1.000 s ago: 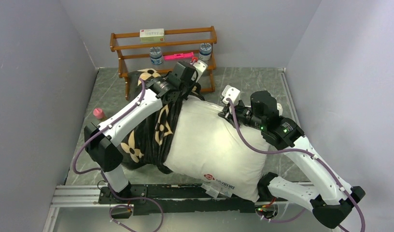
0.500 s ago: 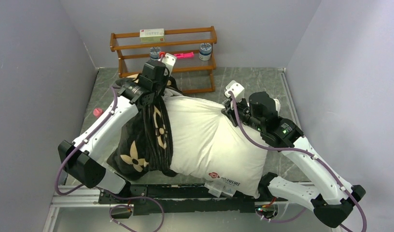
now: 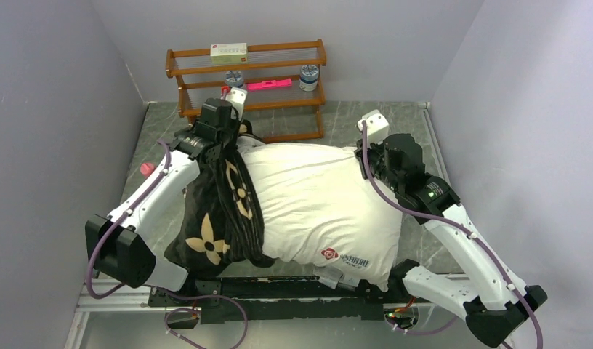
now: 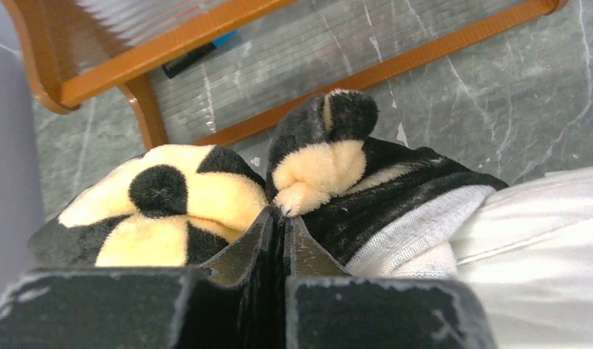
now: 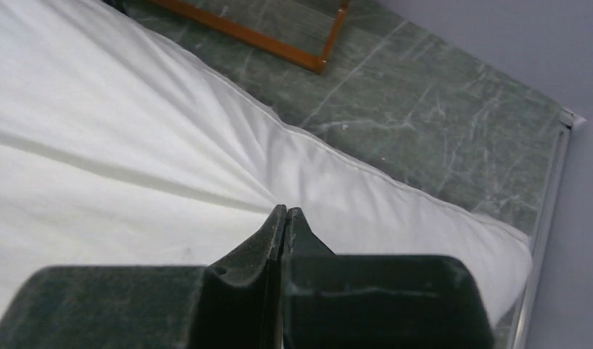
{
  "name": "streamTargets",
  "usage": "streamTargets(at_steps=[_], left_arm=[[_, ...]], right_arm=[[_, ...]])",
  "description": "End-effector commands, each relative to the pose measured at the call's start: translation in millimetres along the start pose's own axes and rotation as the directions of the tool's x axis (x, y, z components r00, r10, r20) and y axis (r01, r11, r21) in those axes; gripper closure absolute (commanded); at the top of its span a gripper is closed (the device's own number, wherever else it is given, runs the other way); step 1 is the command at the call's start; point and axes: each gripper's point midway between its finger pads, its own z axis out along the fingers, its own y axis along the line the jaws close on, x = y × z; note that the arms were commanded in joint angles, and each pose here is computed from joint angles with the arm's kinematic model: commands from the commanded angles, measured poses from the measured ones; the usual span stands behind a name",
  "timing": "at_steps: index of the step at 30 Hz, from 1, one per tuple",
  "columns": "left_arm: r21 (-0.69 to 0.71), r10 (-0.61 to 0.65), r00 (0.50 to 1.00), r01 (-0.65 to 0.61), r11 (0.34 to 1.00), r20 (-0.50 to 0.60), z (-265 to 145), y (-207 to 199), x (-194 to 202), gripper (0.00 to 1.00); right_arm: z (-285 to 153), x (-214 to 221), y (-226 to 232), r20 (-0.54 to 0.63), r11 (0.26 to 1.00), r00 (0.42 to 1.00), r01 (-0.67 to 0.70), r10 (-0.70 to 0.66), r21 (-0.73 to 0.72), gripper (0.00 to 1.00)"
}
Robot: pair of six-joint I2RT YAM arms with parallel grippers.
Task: Remove the pillowcase from the pillow
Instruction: Remove the pillow from the pillowcase.
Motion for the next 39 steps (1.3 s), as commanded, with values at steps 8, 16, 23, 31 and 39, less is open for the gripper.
streamTargets(at_steps=[8,16,23,31,39], left_arm=[[0.267,-0.034,0.999,0.024,0.963,0.034,-11,-36,17,0.95],[0.366,-0.069,0.998,0.061,0.929,0.007,-10,-73,11,0.95],[0.414,-0.074,0.997,0.052,0.909,0.036,-8,-106,-10,0.95],[0.379,-0.025,0.998,0.000,0.926,0.059,-5,-128,-21,0.95],[0.125,-0.010,0.998,0.002,0.992,0.065,-5,-74,-23,0.92]], right_arm=[[4,-26,45,0.139,0.955,0.990,0.064,-0.024,-0.290,0.72],[-6,-35,115,0.245,0.871,0.960,0.233,-0.135,-0.433,0.40],[-18,-33,155,0.315,0.804,0.920,0.363,-0.232,-0.470,0.31],[-28,4,202,0.323,0.709,0.867,0.497,-0.379,-0.501,0.27],[-13,52,221,0.253,0.688,0.840,0.540,-0.480,-0.485,0.24]])
